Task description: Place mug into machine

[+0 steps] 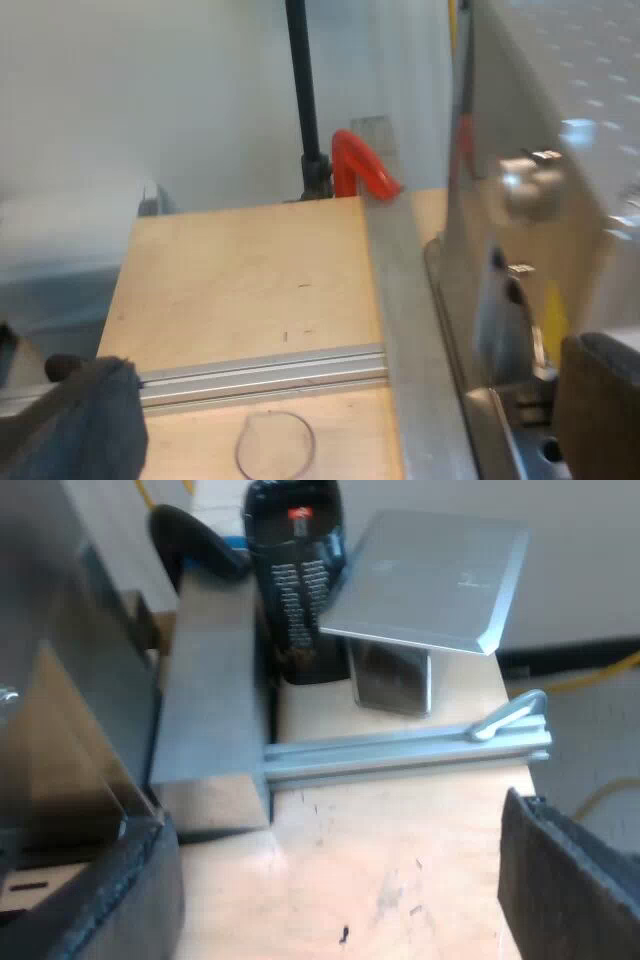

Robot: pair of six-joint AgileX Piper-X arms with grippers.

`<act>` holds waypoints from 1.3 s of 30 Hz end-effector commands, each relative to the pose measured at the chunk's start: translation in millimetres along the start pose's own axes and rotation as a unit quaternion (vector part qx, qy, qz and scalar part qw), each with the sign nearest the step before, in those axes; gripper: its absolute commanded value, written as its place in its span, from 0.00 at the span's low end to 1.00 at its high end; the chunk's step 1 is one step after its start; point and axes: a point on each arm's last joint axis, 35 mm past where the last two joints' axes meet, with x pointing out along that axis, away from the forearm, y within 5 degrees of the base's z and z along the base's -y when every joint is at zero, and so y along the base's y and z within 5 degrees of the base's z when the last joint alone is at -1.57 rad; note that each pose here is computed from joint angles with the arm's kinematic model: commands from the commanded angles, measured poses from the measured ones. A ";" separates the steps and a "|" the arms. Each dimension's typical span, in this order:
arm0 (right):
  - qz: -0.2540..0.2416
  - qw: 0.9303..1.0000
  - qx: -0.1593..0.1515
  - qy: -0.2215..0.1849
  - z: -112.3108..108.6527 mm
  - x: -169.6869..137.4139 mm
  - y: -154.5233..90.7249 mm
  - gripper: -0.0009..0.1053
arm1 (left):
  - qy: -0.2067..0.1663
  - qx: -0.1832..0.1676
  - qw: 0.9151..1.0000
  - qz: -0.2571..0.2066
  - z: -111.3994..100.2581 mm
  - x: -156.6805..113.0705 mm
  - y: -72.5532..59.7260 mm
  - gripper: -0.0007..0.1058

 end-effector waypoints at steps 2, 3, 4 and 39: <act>-0.007 0.999 -0.013 -0.040 -14.5 -35.5 6.9 0.64 | -0.008 0.009 1.000 0.006 -23.7 -33.5 2.7 0.80; -0.010 0.999 -0.013 -0.043 -17.7 -40.3 8.0 0.64 | -0.006 0.009 1.000 0.006 -26.9 -35.9 3.4 0.80; -0.017 0.998 -0.013 -0.051 -23.3 -47.0 9.8 0.64 | -0.006 0.009 1.000 0.006 -35.4 -42.2 5.1 0.80; -0.003 0.996 -0.011 -0.094 -98.9 -63.2 32.8 0.64 | 0.007 -0.006 1.000 0.001 -145.3 -56.4 23.8 0.80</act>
